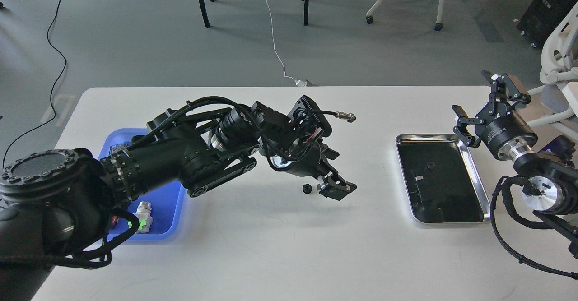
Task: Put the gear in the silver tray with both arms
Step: 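Lift the gear and set it on the table center with the left gripper, then retract the left arm and swing the right gripper toward the gear, then lower the right gripper onto the black gear and close it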
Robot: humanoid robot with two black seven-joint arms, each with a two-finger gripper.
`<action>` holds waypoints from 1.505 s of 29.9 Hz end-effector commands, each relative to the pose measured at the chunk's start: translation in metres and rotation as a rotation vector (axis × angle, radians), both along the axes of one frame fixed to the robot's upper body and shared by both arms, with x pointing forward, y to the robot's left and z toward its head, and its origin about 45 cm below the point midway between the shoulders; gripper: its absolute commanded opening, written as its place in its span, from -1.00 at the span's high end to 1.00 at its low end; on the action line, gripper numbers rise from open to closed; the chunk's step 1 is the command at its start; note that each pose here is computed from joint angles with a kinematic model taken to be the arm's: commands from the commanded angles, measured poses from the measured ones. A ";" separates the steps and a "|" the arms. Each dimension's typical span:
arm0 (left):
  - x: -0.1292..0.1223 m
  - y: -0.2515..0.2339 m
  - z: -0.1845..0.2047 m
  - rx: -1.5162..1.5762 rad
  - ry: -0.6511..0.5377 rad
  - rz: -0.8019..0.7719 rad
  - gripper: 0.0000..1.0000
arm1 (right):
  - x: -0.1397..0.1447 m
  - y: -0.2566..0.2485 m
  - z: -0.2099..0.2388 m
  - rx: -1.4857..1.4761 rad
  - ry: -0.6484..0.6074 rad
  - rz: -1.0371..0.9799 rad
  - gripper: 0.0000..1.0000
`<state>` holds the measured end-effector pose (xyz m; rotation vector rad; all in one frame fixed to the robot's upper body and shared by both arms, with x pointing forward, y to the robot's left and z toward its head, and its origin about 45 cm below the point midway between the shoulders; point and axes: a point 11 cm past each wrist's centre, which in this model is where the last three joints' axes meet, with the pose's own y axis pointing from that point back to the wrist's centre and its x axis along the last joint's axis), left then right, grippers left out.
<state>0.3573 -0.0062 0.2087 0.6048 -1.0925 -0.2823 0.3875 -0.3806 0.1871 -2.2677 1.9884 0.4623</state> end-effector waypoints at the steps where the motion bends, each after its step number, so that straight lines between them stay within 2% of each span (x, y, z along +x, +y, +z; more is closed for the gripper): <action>1: -0.005 0.004 0.030 -0.306 0.237 0.110 -0.95 | 0.000 0.012 0.004 -0.127 -0.030 0.107 -0.96; 3: 0.000 0.024 0.030 -0.411 0.328 0.197 -0.95 | -0.001 0.017 0.005 -0.177 -0.042 0.151 -0.96; 4: 0.009 0.052 0.031 -0.550 0.415 0.321 -0.96 | -0.002 0.025 0.005 -0.242 -0.060 0.215 -0.96; 9: 0.022 0.143 0.030 -0.884 0.588 0.635 -0.96 | 0.001 0.048 0.011 -0.500 -0.105 0.436 -0.98; 17: 0.027 0.253 0.016 -1.331 0.708 0.986 -0.96 | 0.009 0.101 0.030 -1.032 -0.178 0.938 -0.98; 23: 0.033 0.284 0.023 -1.479 0.784 1.075 -0.96 | 0.010 0.155 0.034 -1.365 -0.292 1.292 -0.98; 29: 0.036 0.290 0.028 -1.511 0.797 1.083 -0.96 | 0.003 0.217 0.030 -1.505 -0.403 1.521 -0.97; 32: 0.035 0.290 0.025 -1.508 0.800 1.088 -0.96 | -0.008 0.240 0.011 -1.550 -0.423 1.637 -0.96; 39: 0.031 0.291 0.020 -1.504 0.808 1.102 -0.96 | -0.019 0.266 -0.022 -1.707 -0.552 1.760 -0.88; 45: 0.031 0.290 0.019 -1.505 0.811 1.100 -0.96 | -0.018 0.262 -0.028 -1.736 -0.552 1.768 -0.83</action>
